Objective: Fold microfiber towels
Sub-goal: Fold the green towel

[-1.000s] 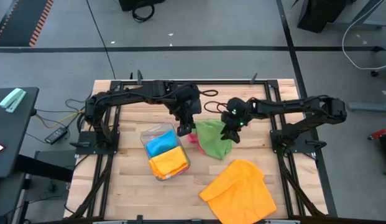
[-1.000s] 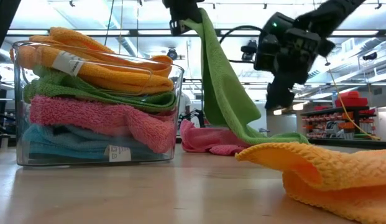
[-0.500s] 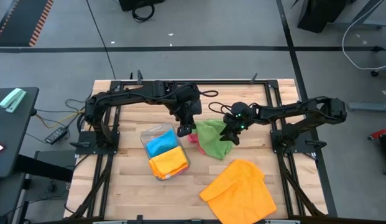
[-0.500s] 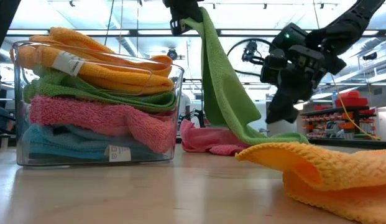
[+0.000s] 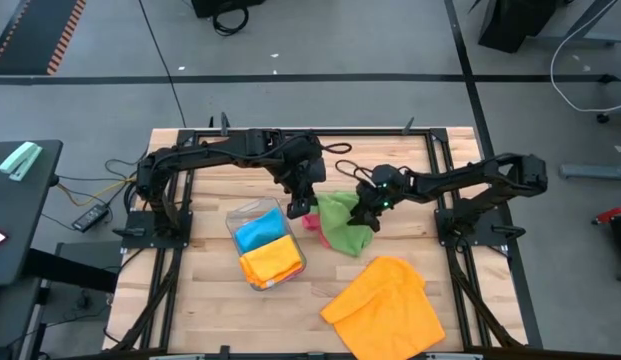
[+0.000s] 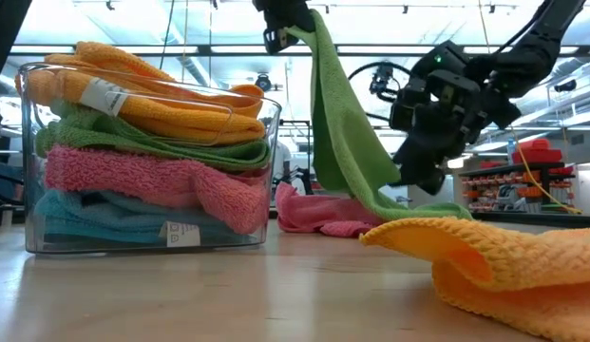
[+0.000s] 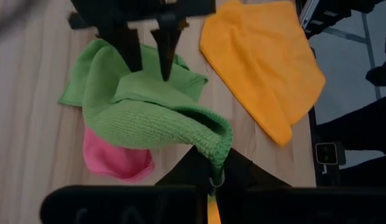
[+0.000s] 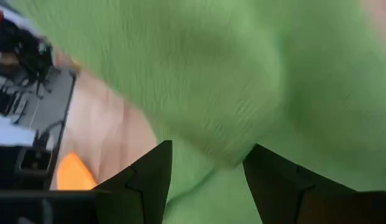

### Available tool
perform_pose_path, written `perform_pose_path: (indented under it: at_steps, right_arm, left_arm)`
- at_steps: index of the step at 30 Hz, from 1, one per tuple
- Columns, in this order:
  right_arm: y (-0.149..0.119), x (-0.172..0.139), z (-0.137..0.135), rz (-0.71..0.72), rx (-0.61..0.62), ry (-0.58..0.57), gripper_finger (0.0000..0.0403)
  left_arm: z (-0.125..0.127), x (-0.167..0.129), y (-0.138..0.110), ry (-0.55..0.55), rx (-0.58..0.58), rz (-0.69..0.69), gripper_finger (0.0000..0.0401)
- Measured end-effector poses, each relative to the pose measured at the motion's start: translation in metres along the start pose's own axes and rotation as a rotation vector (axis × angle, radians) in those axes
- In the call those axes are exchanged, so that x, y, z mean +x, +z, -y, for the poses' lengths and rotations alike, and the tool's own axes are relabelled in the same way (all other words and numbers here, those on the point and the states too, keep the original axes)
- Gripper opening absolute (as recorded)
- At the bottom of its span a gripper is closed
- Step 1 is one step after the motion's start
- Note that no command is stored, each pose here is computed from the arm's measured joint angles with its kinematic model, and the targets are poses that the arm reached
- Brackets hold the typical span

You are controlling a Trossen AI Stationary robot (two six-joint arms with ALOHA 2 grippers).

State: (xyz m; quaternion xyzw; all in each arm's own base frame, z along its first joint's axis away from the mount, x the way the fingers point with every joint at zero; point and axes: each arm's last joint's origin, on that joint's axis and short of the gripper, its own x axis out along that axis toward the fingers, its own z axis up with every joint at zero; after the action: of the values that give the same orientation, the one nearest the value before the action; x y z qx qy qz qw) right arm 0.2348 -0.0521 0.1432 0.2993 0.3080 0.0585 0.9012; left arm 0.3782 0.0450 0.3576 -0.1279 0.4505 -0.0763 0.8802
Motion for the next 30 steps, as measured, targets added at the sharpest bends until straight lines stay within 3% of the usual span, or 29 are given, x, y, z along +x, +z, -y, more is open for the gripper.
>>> perform_pose_path:
  at_steps: [3,12,17,23,30]
  right_arm:
    - [-0.003,0.007,0.000,-0.025,0.012,0.015,0.0202]
    - [0.029,-0.005,-0.031,0.122,-0.090,0.153,0.0202]
    - [0.037,-0.011,-0.036,0.186,-0.158,0.111,0.0202]
    - [0.020,-0.011,-0.018,0.009,-0.043,0.001,0.0202]
    - [0.008,-0.012,0.001,-0.037,0.008,-0.069,0.0202]
  left_arm:
    - [-0.001,0.000,0.001,0.001,-0.001,0.006,0.0008]
    - [-0.001,0.000,0.001,0.000,-0.024,0.006,0.0021]
    - [-0.001,0.000,0.001,0.000,-0.025,0.006,0.0008]
    - [0.000,-0.001,0.000,-0.001,-0.030,0.004,0.0024]
    - [0.002,0.000,0.001,-0.003,-0.040,0.012,0.0008]
